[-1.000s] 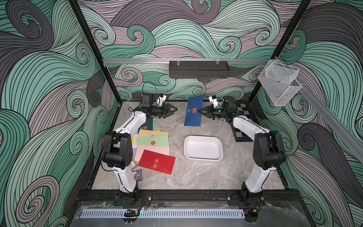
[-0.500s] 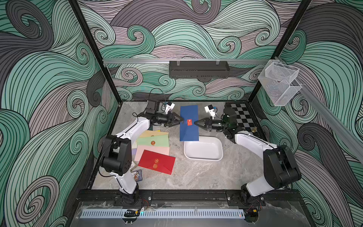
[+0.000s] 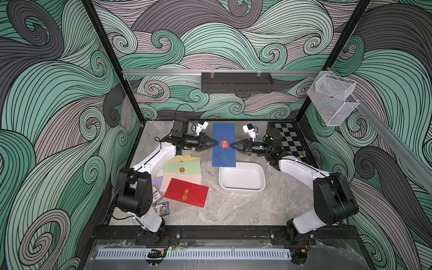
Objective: Put the sealed envelopes into the storage box
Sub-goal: Pick up the envelope from the center of the board, then place the envelope in the storage box.
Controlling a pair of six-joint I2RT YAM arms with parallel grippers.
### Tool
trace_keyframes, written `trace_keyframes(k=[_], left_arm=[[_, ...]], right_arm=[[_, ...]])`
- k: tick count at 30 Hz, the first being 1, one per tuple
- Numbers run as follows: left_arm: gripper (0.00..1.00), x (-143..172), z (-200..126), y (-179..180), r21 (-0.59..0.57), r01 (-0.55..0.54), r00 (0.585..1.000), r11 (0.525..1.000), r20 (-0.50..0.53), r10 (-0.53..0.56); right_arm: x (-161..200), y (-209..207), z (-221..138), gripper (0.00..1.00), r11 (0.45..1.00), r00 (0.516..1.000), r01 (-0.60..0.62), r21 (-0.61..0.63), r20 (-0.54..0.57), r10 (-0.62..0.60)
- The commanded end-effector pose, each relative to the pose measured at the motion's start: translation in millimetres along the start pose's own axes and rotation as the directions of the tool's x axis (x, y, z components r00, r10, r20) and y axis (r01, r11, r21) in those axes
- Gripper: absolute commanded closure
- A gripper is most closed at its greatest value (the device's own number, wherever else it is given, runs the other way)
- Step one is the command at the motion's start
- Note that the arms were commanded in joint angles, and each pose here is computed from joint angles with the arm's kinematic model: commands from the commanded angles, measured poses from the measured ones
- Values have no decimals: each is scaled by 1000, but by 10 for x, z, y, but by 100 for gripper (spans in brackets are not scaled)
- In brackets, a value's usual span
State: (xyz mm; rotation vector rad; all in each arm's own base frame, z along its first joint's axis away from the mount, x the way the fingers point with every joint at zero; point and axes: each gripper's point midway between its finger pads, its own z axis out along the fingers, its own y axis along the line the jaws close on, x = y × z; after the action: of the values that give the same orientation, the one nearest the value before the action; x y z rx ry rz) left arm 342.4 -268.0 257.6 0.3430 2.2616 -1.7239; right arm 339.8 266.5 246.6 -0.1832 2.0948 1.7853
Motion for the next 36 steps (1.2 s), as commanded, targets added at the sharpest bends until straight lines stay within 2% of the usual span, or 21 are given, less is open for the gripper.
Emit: trace_keyframes(k=[1,3,4,5,7,9,11,14,16,19,20,21,23,26,28,30,32,34,36], left_arm=[[90,23,36,-274,56,-62,998,996,-18,63],[93,23,21,-300,51,-73,997,996,-13,74],[97,17,11,-299,41,-81,997,996,-10,81],[100,20,8,-296,30,-87,996,996,-10,87],[100,17,-5,-242,-19,-97,995,995,-11,97],[100,11,-26,-180,-78,-126,992,989,-15,125],[100,12,-60,-146,-150,-199,980,968,-22,198],[100,54,-76,-148,-258,-385,922,886,-75,379],[100,120,-35,-201,-283,-538,842,794,-142,520],[100,266,82,-299,-263,-759,652,596,-304,695],[100,304,128,-343,-234,-805,593,545,-354,724],[100,381,192,-395,-162,-861,504,483,-411,760],[100,485,332,-476,-48,-904,394,424,-478,785],[100,538,576,-540,56,-919,295,390,-558,775],[100,568,768,-506,98,-919,246,381,-612,752],[100,652,931,-435,148,-919,178,364,-668,723],[100,687,1056,-292,162,-923,133,349,-715,686],[100,725,1145,-141,170,-930,87,325,-758,646],[100,714,1215,-19,146,-944,70,297,-791,608]], right_arm=[[59,111,-5,100,1000,1000,22,-22,-17,-23],[74,108,-9,100,1000,999,22,-17,-22,-23],[83,95,-13,94,1000,999,22,-11,-24,-23],[97,76,-19,81,1000,999,23,0,-26,-23],[122,10,-69,57,998,999,34,56,-17,-33],[151,-79,-161,47,989,998,66,135,1,-66],[175,-216,-317,43,964,995,84,252,25,-93],[206,-457,-657,41,893,987,87,442,80,-136],[258,-669,-909,41,834,982,40,550,132,-134],[390,-876,-1212,41,766,969,12,643,181,-168],[458,-934,-1299,41,735,965,11,678,185,-185],[521,-978,-1373,42,710,962,5,704,189,-195],[619,-1017,-1469,41,685,958,-6,728,200,-204],[776,-1078,-1565,41,654,960,-15,757,194,-203],[866,-1134,-1636,42,630,960,-30,776,198,-199],[941,-1155,-1743,42,595,957,-61,801,216,-193],[944,-1112,-1822,42,574,948,-59,816,227,-224],[973,-1120,-1943,43,524,943,-71,849,228,-241],[1061,-1174,-2079,43,458,947,-90,884,218,-235]])
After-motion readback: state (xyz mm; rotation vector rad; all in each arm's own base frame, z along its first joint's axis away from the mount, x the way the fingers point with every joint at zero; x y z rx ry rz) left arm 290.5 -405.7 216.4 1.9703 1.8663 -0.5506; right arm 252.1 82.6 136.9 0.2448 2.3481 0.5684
